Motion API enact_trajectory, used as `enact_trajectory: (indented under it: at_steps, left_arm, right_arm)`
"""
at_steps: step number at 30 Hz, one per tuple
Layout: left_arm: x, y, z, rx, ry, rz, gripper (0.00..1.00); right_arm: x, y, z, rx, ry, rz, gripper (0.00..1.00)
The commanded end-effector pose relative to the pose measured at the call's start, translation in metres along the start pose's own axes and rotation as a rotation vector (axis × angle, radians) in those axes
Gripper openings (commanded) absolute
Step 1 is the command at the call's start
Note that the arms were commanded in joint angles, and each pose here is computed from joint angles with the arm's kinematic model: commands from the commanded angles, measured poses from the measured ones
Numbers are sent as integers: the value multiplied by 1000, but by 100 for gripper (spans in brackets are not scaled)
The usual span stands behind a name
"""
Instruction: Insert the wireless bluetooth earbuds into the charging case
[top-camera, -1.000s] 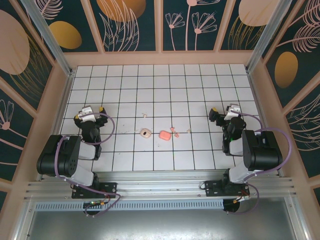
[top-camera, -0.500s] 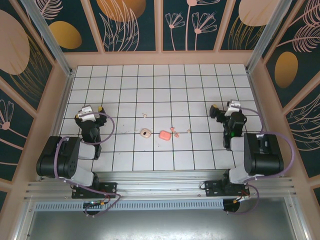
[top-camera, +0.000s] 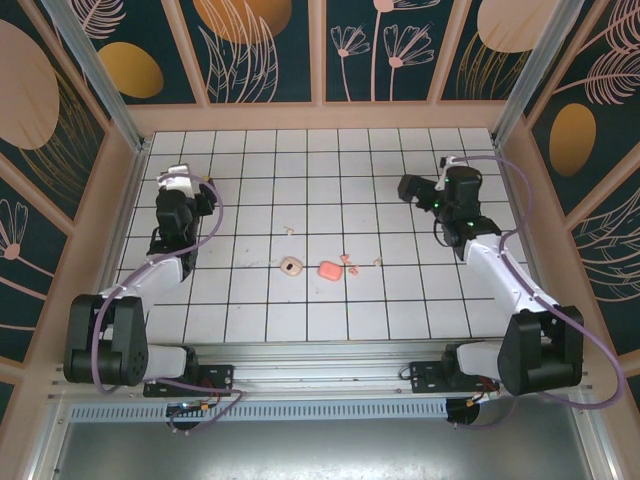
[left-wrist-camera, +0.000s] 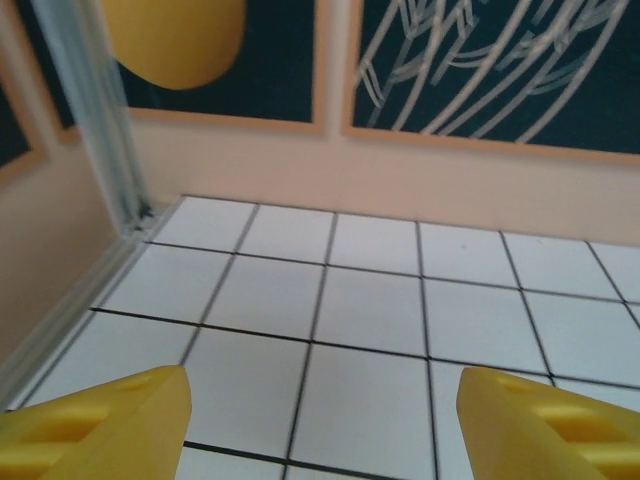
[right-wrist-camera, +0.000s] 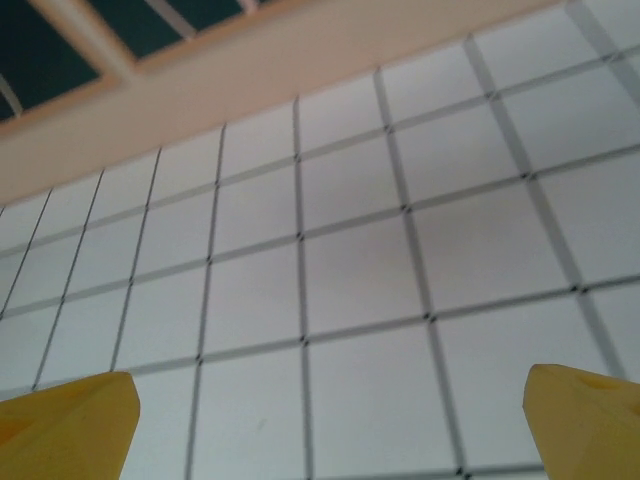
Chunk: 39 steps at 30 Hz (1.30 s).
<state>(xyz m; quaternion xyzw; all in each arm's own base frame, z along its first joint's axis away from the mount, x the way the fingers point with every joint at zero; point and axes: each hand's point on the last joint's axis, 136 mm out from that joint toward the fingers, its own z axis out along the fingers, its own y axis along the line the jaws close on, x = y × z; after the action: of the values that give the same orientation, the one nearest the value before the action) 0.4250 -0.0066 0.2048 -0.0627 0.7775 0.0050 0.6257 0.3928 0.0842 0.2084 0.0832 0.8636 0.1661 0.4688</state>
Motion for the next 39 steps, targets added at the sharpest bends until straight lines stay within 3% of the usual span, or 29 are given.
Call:
enact_trajectory:
  at_steps: [1,8,10,14,25,39]
  left_arm:
    - [24,-29,-6,98,155,18,70]
    - [41,-54,-3,159,319,49,70]
    - [38,-51,-4,136,316,39,70]
    - [38,-48,-6,122,306,18,72]
    - [44,-46,-5,99,346,-2,73]
    - [41,-45,-5,92,350,-19,73]
  right_arm:
    - [44,23,-14,14,200,122,99]
    - [103,76,-20,8,422,217,99]
    - [120,88,-19,10,487,212,98]
    - [147,105,-18,15,617,241,85]
    - [230,133,-12,188,901,180,74]
    - [262,142,13,249,956,142,77]
